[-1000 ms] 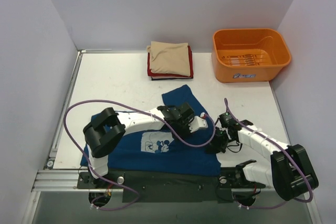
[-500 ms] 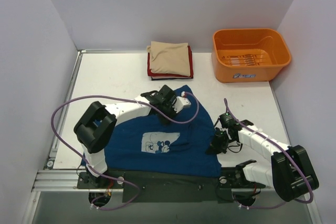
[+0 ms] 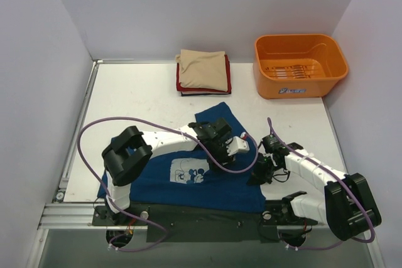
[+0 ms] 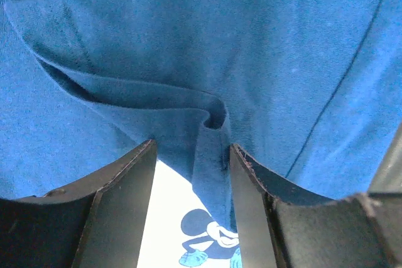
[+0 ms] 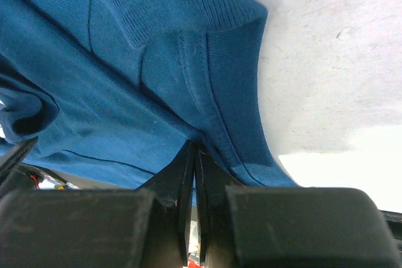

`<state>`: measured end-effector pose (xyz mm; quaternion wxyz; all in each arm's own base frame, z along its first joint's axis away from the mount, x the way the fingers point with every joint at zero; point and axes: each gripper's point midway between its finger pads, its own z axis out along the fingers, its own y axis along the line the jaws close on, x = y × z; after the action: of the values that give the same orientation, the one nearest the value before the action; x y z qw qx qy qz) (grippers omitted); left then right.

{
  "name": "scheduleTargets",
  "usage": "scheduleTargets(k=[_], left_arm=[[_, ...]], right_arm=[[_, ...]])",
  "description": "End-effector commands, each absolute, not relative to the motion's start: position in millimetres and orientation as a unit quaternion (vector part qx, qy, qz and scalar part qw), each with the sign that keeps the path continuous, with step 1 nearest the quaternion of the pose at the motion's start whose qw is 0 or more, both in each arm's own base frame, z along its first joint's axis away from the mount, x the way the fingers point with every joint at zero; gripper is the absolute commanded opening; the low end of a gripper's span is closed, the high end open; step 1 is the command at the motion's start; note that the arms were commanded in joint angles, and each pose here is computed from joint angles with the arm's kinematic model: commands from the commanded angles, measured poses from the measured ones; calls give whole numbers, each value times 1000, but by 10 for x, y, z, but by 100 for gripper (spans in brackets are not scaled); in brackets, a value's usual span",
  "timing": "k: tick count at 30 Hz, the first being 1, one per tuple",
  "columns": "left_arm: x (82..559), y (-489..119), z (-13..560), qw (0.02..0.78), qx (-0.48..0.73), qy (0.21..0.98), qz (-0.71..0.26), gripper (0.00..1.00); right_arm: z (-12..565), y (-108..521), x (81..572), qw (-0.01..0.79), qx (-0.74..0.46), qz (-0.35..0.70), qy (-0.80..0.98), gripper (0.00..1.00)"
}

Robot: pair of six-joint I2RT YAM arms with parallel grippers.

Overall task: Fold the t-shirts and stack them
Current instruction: Fold the flattened tshirt in 1/3 of the way

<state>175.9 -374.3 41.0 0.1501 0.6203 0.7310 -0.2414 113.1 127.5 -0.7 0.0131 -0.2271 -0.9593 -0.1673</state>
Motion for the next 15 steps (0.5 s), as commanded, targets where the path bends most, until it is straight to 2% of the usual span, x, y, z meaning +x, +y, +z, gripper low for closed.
scheduleTargets(k=[1, 4, 6, 7, 9, 11, 15], left_arm=[[1840, -3863, 472, 173, 633, 716, -240, 59], [1739, -3923, 440, 166, 639, 709, -247, 52], [1665, -3947, 453, 156, 638, 707, -262, 38], [1627, -3960, 473, 151, 638, 704, -273, 21], [1615, -3952, 505, 147, 638, 704, -275, 0], [1668, -3900, 532, 146, 630, 713, -271, 0], [2073, -3713, 653, 180, 577, 757, -248, 0]], right_arm=[[-110, 1002, 885, 39, -230, -92, -968, 0], [-121, 994, 864, 42, -229, -90, -968, 0], [-118, 991, 872, 39, -228, -89, -969, 0], [-122, 990, 863, 41, -228, -90, -969, 0], [-118, 988, 866, 38, -231, -90, -968, 0], [-129, 975, 848, 39, -232, -88, -968, 0], [-153, 954, 802, 42, -237, -85, -967, 0]])
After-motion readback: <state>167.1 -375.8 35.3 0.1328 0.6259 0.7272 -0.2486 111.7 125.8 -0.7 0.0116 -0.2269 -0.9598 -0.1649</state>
